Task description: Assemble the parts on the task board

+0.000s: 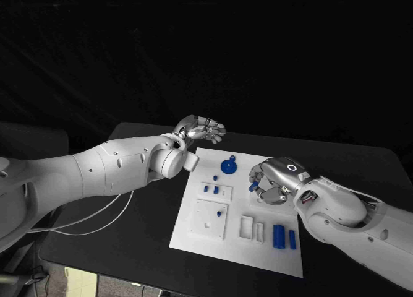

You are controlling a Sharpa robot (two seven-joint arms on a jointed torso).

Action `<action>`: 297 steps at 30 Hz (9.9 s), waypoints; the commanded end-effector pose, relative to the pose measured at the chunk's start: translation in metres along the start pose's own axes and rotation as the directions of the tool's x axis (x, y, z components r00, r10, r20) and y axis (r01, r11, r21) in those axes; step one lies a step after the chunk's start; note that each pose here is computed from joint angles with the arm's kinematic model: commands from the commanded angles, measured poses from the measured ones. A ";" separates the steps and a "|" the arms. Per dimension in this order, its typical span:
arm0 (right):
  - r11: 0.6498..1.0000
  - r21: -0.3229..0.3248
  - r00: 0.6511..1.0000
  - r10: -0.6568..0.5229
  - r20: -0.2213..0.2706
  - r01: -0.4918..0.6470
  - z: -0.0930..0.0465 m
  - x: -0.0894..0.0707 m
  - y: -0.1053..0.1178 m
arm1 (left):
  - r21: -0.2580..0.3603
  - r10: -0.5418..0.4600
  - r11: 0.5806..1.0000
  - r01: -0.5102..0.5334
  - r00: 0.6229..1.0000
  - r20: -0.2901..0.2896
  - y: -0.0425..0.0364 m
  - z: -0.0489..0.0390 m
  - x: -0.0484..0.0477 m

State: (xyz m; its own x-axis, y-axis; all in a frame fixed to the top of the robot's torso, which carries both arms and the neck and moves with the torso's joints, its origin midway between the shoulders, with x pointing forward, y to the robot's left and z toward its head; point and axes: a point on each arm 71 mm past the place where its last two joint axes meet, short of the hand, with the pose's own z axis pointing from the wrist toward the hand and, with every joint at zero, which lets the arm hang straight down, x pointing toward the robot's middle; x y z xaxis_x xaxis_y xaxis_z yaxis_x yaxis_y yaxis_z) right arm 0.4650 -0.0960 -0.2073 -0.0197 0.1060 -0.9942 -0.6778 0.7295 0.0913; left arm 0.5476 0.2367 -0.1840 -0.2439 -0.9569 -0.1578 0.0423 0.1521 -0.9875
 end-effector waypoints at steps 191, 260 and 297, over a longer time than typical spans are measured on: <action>0.691 0.623 0.703 0.644 -0.302 -0.366 -0.090 0.020 -0.079 | -0.022 -0.036 0.999 0.035 0.999 -0.027 0.0148 -0.0015 0.0067; 0.704 0.660 0.667 0.626 -0.403 -0.262 -0.066 0.111 -0.020 | -0.041 -0.059 0.998 0.056 0.996 -0.073 0.0215 -0.0076 0.0208; 0.633 0.702 0.628 0.700 -0.340 -0.325 -0.074 0.097 -0.022 | -0.047 -0.059 0.997 0.056 0.996 -0.073 0.0219 -0.0074 0.0205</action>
State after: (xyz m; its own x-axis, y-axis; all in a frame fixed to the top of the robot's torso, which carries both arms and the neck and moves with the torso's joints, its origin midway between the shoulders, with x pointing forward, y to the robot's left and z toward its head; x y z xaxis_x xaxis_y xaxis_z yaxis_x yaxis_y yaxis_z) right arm 0.4241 -0.1503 -0.3121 -0.7349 0.3495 -0.5812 0.0909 0.9000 0.4262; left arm 0.5366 0.2238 -0.2096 -0.3042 -0.9464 -0.1091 -0.0182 0.1202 -0.9926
